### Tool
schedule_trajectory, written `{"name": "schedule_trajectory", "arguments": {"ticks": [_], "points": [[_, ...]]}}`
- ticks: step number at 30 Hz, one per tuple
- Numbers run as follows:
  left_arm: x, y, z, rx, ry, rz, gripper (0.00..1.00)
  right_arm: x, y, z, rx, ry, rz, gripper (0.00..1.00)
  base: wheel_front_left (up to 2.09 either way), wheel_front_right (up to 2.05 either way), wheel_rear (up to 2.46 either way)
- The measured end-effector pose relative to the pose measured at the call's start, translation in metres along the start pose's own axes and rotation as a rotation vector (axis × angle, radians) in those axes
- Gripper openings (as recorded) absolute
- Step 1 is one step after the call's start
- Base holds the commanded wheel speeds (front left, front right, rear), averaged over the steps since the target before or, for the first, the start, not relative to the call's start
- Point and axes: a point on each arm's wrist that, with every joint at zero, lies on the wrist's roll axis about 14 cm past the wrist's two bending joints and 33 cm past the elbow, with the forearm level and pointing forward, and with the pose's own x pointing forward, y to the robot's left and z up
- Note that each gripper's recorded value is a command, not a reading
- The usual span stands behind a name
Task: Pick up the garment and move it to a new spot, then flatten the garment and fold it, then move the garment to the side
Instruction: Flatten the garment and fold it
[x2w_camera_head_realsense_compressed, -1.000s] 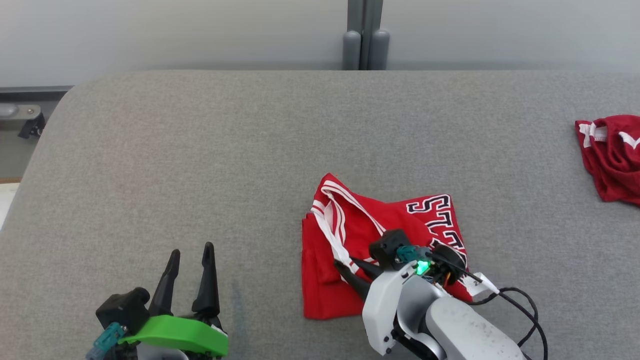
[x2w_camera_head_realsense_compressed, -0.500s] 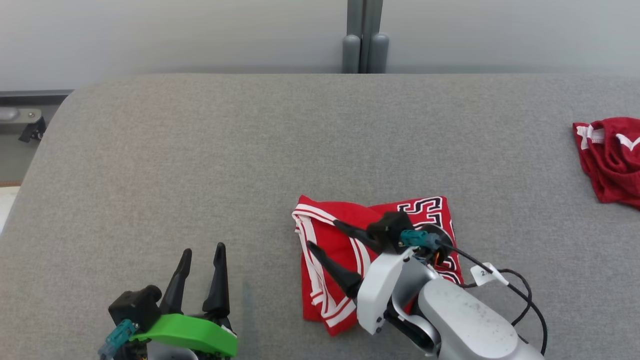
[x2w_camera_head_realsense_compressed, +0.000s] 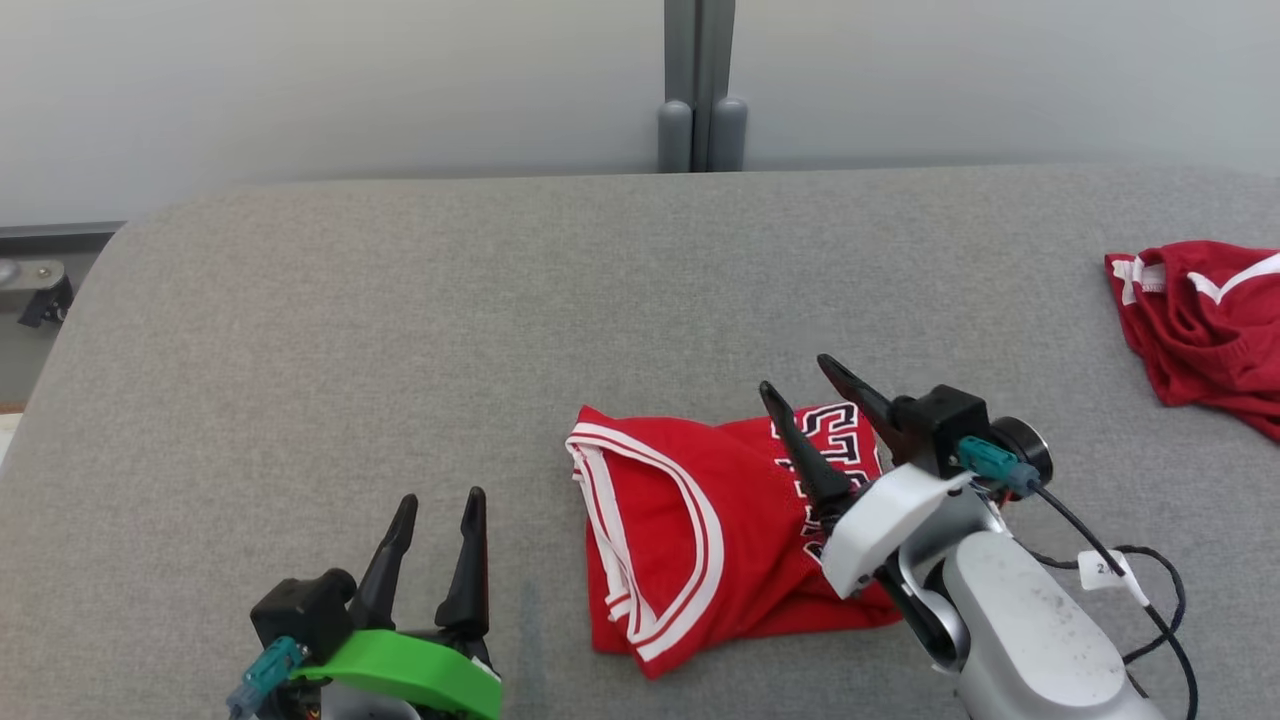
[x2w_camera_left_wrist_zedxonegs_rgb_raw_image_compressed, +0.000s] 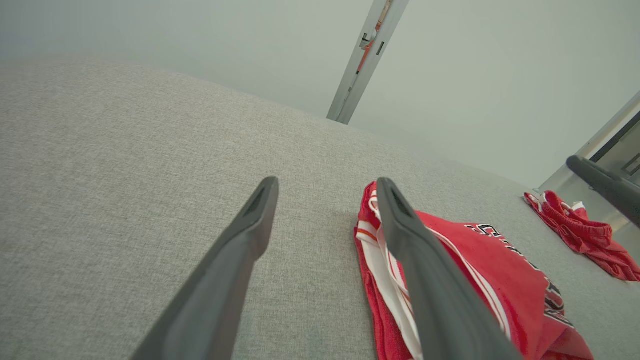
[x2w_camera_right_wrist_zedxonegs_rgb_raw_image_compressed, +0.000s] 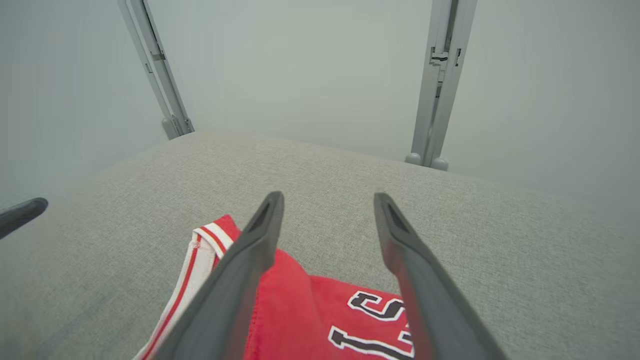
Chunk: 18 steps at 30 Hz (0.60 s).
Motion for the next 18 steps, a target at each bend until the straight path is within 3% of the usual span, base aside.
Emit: {"name": "schedule_trajectory", "arguments": {"ticks": [1, 4, 10, 18], "points": [[0.0, -0.001, 0.0, 0.0, -0.001, -0.003, 1.0, -0.004, -0.005, -0.001, -0.014, -0.001, -0.016, 0.27, 0.0, 0.0, 0.0], [-0.001, -0.003, 0.001, 0.001, -0.002, -0.008, 1.0, -0.014, -0.014, -0.008, -0.034, 0.001, -0.052, 0.0, 0.0, 0.0, 0.0], [-0.006, 0.002, -0.002, -0.001, 0.004, 0.007, 1.0, -0.036, -0.007, -0.044, -0.015, 0.087, -0.053, 0.0, 0.0, 0.0, 0.0], [-0.01, 0.014, -0.003, -0.003, 0.009, 0.048, 1.0, -0.038, 0.036, -0.091, -0.033, 0.223, 0.096, 0.0, 0.0, 0.0, 0.0]]}}
